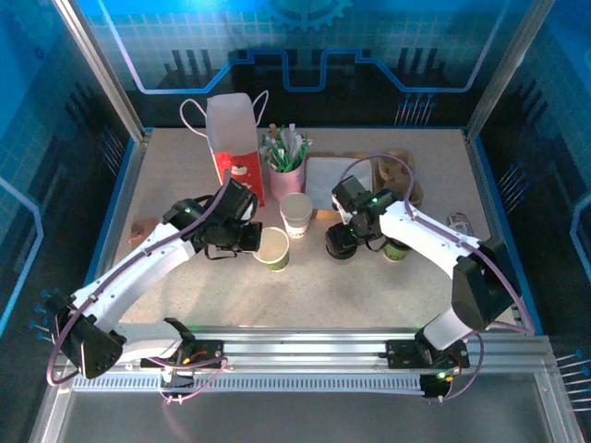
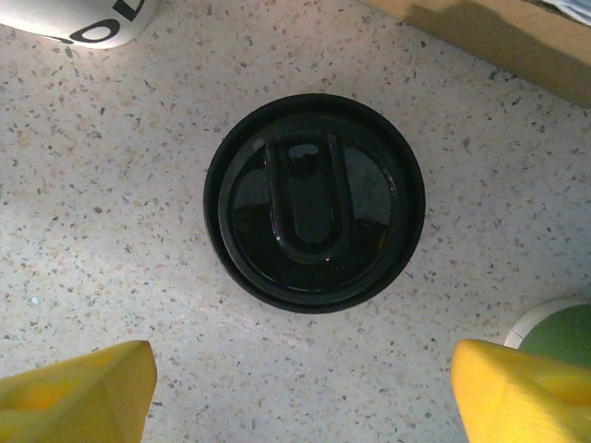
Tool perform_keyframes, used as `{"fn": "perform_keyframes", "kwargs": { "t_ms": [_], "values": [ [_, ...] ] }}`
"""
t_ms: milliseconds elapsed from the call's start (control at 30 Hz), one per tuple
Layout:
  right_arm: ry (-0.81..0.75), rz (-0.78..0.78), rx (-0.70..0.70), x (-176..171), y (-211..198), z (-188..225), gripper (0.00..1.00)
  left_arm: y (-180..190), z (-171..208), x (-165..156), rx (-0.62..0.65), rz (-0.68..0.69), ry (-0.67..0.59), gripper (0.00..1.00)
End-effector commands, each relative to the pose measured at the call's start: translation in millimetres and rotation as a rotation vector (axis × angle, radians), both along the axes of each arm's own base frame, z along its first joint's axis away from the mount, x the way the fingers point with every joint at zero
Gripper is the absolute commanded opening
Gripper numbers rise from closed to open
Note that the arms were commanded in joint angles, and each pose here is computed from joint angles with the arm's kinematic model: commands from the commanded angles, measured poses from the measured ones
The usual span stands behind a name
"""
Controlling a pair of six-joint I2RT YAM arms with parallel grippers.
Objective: Pack the takeout coffee
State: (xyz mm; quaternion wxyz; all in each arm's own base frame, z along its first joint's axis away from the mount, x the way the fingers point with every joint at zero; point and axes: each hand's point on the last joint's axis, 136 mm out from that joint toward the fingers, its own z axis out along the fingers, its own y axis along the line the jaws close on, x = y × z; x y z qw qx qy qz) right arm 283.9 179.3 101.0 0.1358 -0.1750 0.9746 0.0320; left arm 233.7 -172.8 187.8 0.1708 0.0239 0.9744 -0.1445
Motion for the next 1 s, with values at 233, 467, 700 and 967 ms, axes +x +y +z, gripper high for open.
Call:
{"fn": "perform_keyframes", "kwargs": {
  "t_ms": [233, 467, 700, 967],
  "values": [
    [0.034, -0.015, -0.016, 11, 2, -30, 0.84, -23, -38, 2, 0.005, -0.020, 0.056, 0.00],
    [0.037, -0.044, -0.019, 19, -1, -40, 0.84, -27, -55, 3, 0.030, -0.019, 0.094, 0.00],
    [0.051, -0.039, -0.017, 21, 3, -47, 0.82, -29, -65, 3, 0.053, -0.024, 0.118, 0.03],
    [0.068, -0.032, -0.030, 21, 2, -54, 0.78, -31, -71, 6, 0.069, -0.032, 0.126, 0.12]
  ]
}}
